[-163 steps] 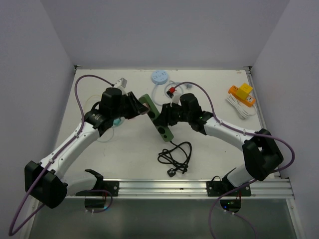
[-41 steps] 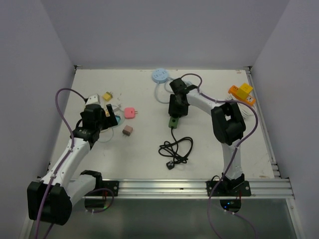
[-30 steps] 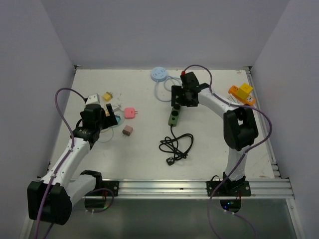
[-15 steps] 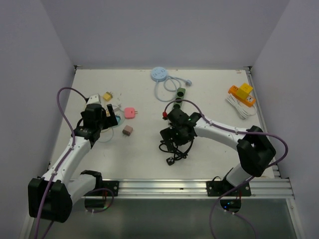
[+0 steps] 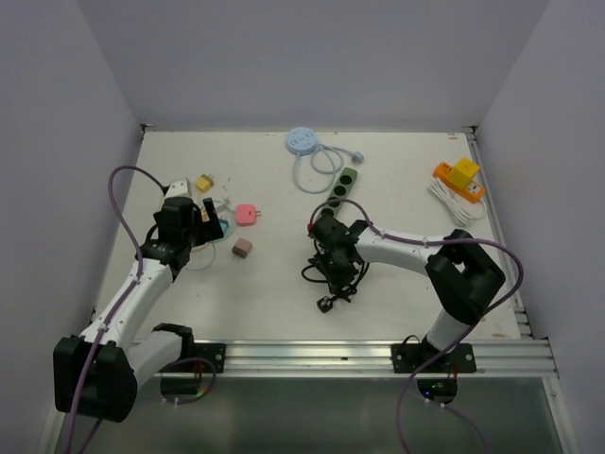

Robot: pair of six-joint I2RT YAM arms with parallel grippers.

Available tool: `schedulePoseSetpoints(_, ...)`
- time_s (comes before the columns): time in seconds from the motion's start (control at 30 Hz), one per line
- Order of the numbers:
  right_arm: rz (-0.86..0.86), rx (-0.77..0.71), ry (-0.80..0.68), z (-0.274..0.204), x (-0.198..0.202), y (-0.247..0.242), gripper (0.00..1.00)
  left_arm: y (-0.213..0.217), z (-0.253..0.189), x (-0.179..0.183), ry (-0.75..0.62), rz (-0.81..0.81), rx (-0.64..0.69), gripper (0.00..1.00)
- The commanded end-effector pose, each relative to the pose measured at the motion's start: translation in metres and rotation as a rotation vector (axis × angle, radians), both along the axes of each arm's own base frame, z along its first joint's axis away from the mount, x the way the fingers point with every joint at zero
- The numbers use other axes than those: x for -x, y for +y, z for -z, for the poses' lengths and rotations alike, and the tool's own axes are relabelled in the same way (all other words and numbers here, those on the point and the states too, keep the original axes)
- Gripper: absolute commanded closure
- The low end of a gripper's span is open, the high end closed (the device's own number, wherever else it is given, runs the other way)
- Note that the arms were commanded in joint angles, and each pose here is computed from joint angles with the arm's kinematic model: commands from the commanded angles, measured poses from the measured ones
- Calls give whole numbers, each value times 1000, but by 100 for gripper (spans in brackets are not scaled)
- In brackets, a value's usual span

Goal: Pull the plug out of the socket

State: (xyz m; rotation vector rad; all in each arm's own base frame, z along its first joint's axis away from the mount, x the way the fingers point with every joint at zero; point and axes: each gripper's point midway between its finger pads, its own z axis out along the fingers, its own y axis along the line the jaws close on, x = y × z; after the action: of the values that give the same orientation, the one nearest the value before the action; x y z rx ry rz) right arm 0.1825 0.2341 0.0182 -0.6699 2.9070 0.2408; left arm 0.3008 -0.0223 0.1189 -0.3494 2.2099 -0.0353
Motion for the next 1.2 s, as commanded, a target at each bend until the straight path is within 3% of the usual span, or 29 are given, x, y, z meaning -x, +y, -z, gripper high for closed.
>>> schedulePoseSetpoints(0.0,100,-8,-177,-21,-60,0,100,3,-16,-11,-59,-5,-10,1)
schedulePoseSetpoints(0.2,409,-12,-320,-61,-152,-65,100,2,-15,-11,-60,-2,-4,1)
schedulePoseSetpoints(0.4,574,-55,-446,-95,-228,-100,100,3,-16,-10,-61,-7,-8,1)
schedulePoseSetpoints(0.6,604,-151,-571,-137,-305,-97,100,4,-16,-10,-63,-11,-11,1)
schedulePoseSetpoints(0.7,580,-206,-565,-137,-330,-78,100,5,-16,-10,-63,-13,-14,1)
schedulePoseSetpoints(0.9,572,-292,-464,-101,-338,-52,97,6,-16,-10,-62,-19,-21,1)
schedulePoseSetpoints(1.0,510,-373,-408,-92,-332,-33,82,6,-16,-10,-62,-17,-19,1)
schedulePoseSetpoints(1.03,503,-373,-401,-92,-330,-33,69,5,-15,-10,-60,-14,-19,1)
schedulePoseSetpoints(1.17,492,-335,-475,-120,-322,-49,36,6,-16,-10,-62,-16,-18,1)
